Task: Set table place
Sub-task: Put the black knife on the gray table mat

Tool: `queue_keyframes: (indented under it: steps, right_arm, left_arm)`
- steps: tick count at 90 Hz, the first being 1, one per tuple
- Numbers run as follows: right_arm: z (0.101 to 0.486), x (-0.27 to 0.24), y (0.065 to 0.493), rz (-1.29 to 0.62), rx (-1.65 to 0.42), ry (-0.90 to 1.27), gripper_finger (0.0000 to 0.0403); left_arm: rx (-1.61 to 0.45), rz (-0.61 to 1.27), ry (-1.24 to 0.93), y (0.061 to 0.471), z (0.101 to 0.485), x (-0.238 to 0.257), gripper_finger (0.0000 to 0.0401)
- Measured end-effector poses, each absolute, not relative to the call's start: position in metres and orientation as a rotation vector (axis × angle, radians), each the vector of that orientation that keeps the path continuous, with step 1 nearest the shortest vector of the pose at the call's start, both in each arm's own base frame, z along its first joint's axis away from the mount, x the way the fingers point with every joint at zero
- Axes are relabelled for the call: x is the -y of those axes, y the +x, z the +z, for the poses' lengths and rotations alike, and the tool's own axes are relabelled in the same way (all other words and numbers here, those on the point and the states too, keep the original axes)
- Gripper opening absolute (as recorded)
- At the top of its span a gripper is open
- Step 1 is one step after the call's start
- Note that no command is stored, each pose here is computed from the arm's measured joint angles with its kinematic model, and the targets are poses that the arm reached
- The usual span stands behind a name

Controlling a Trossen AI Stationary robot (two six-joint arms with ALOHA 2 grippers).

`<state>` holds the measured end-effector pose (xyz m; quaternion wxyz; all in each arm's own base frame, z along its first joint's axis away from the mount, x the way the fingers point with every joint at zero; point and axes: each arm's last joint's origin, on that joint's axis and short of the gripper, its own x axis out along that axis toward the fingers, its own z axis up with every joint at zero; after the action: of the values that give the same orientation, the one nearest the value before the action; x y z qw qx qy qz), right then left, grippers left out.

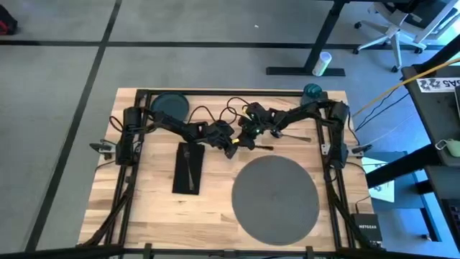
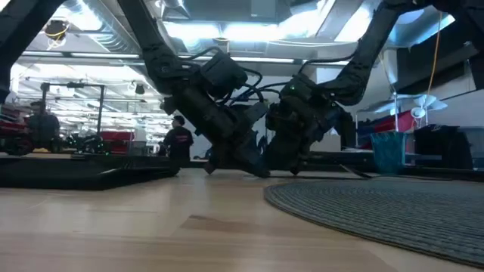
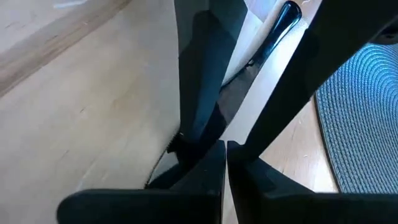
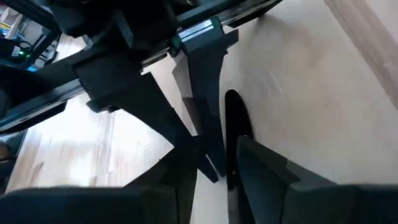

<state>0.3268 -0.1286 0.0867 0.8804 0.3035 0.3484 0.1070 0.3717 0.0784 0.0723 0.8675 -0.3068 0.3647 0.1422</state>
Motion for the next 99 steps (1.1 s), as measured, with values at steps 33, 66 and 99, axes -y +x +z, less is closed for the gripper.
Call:
queue_keyframes:
  steps: [33, 66, 99]
  right_arm:
    - [0.116, 0.124, 0.295, 0.223, -0.918, 0.416, 0.0104]
    - [0.121, 0.105, 0.284, 0.091, -1.182, 0.114, 0.0104]
    - [0.107, 0.106, 0.287, 0.072, -1.231, 0.098, 0.0015]
  left_arm:
    - [-0.766, 0.288, -0.625, 0.372, 0.072, -0.078, 0.0]
    - [-0.766, 0.286, -0.62, 0.372, 0.072, -0.078, 0.0]
    - [-0.761, 0.275, -0.609, 0.373, 0.075, -0.075, 0.0]
